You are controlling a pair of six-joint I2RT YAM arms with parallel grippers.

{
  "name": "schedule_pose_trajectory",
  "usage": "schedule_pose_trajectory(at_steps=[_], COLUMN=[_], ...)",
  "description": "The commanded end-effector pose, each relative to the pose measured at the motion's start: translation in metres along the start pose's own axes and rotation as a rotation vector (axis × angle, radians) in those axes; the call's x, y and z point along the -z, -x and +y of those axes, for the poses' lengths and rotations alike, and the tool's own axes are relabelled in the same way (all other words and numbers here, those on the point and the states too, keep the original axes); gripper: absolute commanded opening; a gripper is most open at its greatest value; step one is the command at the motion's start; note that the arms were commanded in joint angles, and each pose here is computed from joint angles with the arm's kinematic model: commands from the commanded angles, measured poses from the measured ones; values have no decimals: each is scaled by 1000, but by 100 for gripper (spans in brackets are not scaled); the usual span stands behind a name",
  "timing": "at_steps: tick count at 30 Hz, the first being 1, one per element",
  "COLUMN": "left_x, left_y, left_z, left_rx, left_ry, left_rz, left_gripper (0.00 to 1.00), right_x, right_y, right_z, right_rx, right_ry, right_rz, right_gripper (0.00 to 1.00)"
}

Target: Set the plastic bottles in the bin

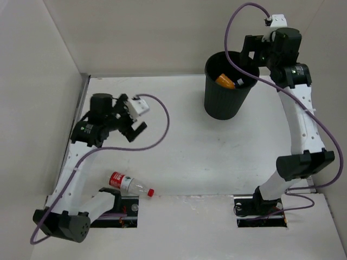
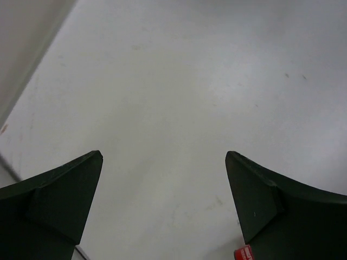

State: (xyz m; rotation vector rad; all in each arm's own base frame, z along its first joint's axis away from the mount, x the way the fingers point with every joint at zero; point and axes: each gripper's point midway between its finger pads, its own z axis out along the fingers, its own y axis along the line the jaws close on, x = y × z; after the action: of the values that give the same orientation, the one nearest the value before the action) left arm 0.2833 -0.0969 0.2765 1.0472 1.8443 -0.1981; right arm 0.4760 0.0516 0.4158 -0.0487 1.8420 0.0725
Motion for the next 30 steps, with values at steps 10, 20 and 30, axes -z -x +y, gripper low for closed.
schedule_pose_trajectory(at_steps=[10, 20, 30], left_x=[41, 49, 14], left_y=[-105, -124, 6], left_z=[-156, -220, -143], left_rx=[-568, -719, -225], left_ry=[-658, -765, -399], left_rz=[456, 634, 211], left_gripper=[100, 100, 100], right_x=[171, 220, 209], right_y=[63, 68, -43], right_z=[8, 14, 76], right_rx=[35, 18, 129], right_ry=[137, 167, 448], right_rz=[-195, -272, -34], right_gripper=[100, 100, 100])
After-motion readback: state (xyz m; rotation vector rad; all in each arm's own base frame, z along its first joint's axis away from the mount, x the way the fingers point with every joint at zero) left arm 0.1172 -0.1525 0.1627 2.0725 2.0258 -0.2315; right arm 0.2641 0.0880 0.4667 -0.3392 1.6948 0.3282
